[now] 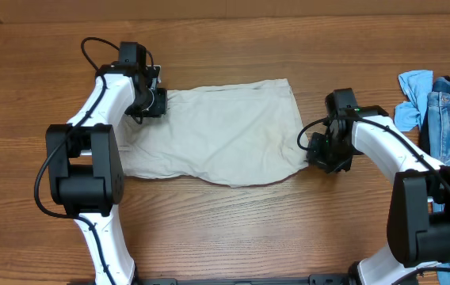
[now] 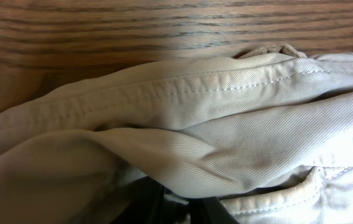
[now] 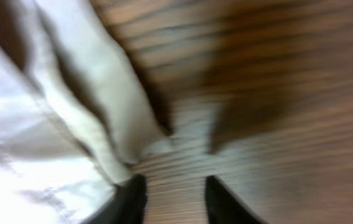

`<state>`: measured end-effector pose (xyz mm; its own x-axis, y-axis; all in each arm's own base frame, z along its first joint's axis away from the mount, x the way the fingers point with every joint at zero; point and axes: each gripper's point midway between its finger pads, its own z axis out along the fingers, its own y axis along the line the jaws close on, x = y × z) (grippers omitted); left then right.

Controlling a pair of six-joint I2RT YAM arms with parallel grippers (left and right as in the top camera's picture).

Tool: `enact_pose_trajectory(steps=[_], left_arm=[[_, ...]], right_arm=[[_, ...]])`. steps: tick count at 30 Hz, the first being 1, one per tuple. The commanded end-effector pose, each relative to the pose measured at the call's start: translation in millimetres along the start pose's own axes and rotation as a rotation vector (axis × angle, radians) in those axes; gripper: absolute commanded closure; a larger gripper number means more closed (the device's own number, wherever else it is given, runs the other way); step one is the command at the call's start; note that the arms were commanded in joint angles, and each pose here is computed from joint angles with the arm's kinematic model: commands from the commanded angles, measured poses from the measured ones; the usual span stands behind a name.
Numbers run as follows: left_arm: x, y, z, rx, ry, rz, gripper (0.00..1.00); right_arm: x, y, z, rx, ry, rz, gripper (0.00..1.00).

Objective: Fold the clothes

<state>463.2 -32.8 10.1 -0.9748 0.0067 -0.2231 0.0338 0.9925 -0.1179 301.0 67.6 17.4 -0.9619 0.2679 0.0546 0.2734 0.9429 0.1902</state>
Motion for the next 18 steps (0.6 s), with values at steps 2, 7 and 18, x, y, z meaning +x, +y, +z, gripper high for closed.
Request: enact_pose_trajectory(steps=[2, 7, 18], left_arm=[[27, 32, 31, -0.097, 0.104, -0.045, 0.80], [27, 32, 31, -0.097, 0.104, -0.043, 0.80], [28, 32, 31, -0.098, 0.108, -0.044, 0.80]], right_arm=[[10, 25, -2, -0.153, 0.048, -0.137, 0.42], [17, 48, -8, -0.295, 0.072, -0.225, 0.42], [-1, -6, 0, 0.032, -0.008, -0.022, 0.92]])
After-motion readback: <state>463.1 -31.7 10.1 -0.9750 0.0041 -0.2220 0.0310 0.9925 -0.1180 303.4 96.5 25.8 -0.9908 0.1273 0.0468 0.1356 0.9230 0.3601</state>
